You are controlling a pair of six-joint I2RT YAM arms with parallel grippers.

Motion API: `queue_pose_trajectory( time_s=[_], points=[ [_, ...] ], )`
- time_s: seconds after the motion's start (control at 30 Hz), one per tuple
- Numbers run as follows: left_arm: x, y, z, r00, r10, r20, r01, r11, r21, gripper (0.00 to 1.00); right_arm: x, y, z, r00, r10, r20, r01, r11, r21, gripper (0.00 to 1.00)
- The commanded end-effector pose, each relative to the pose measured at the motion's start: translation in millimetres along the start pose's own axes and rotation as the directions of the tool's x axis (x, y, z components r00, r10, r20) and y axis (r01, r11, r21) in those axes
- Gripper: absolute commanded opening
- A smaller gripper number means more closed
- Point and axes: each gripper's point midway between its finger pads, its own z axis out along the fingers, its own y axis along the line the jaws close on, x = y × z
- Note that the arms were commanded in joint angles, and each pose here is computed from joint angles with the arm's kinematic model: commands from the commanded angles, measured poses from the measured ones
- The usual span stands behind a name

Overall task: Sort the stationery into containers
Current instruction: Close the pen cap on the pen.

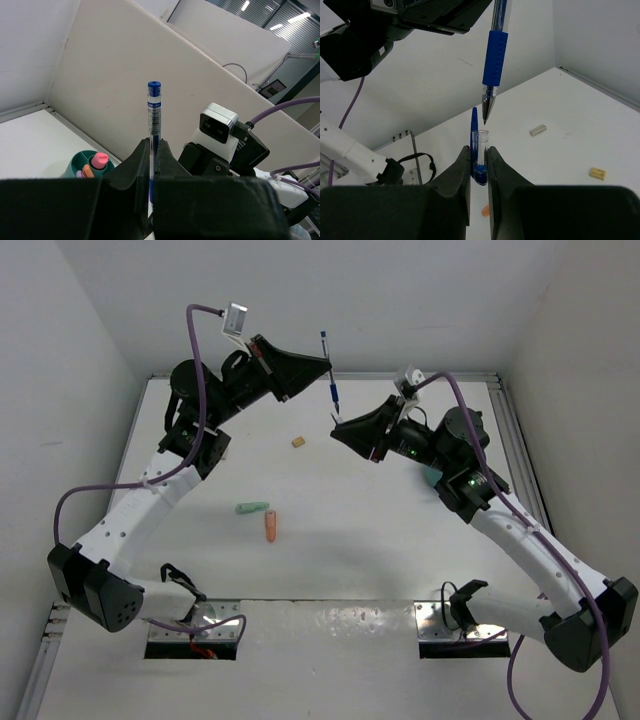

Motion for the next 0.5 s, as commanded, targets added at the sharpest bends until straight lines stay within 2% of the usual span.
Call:
queue_pose_trajectory(
  time_s=[0.0,0.47],
  points=[
    [-4,-14,0,1.0,0.015,0.018,-0.016,0.999,0.043,0.0,-34,12,4,0.994,-0.069,0.09,0.072,0.997,-0.036,0.0],
    [8,-10,-2,0.999,-0.034,-0.012,0.035,0.999,0.041,0.0,-38,4,8,0.993,-0.061,0.105,0.061,0.998,0.002,0.0]
  ],
)
